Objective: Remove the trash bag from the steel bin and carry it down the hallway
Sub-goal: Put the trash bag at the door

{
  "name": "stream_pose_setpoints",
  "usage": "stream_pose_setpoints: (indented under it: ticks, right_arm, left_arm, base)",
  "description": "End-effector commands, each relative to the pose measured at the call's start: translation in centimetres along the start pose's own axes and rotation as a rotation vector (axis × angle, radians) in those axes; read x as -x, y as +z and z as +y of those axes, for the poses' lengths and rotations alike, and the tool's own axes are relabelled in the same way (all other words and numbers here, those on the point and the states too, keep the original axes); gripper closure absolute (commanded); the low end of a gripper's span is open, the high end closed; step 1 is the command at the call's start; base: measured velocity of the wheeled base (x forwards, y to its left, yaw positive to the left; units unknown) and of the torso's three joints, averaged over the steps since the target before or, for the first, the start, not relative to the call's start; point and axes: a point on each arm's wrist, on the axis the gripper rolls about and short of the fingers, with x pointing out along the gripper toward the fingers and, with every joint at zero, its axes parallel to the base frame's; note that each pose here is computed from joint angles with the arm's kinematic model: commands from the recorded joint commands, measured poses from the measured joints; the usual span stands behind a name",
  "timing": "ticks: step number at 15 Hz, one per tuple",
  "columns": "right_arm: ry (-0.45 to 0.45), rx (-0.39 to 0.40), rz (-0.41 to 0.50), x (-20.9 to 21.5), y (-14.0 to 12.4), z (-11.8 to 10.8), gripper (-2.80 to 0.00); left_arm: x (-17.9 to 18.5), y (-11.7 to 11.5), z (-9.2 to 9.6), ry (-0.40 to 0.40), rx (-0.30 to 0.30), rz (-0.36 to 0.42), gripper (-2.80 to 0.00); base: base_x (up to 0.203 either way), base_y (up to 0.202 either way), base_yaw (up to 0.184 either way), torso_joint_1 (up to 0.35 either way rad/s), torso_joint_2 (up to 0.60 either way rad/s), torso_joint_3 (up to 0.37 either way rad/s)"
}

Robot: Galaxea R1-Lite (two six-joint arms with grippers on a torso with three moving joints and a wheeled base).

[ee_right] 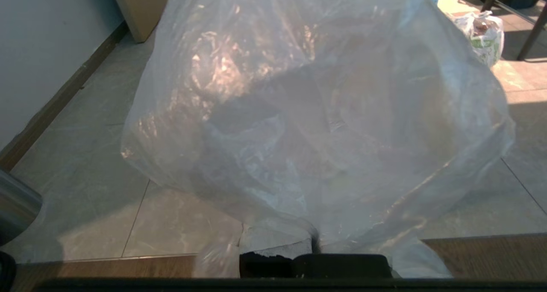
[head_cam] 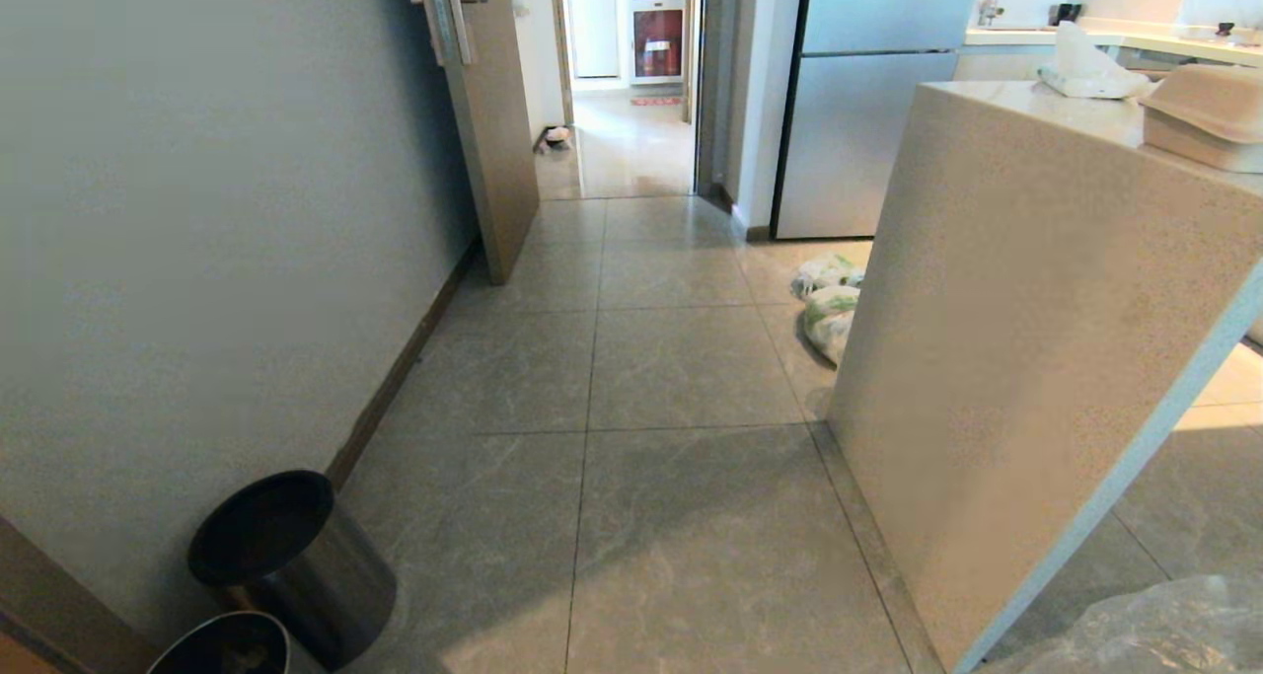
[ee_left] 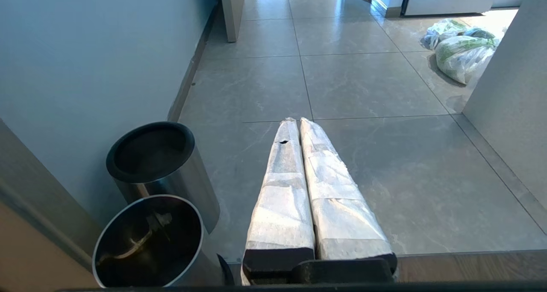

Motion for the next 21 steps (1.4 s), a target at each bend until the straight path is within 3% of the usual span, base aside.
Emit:
stream_pose_setpoints:
  ticks: [1, 4, 21]
  right_arm:
    - [-0.001, -0.002, 0.003, -0.03, -0.06, 0.0, 0.0]
    - [-0.001, 0.0, 0.002, -0.02, -0.04, 0.0, 0.0]
    - [-0.001, 0.0, 0.003, -0.02, -0.06, 0.0, 0.0]
  left_arm:
    - [0.0, 0.0, 0.0, 0.0, 0.0, 0.0, 0.0]
    - [0.0, 0.0, 0.0, 0.0, 0.002, 0.0, 0.0]
    - [0.0, 0.0, 0.0, 0.0, 0.0, 0.0, 0.0]
  base:
    - [0.0, 0.0, 0.0, 0.0, 0.0, 0.0]
    - [0.034, 0.0, 0.0, 0.002, 0.0, 0.0]
    - [0.19, 0.0, 0.0, 0.003, 0.0, 0.003]
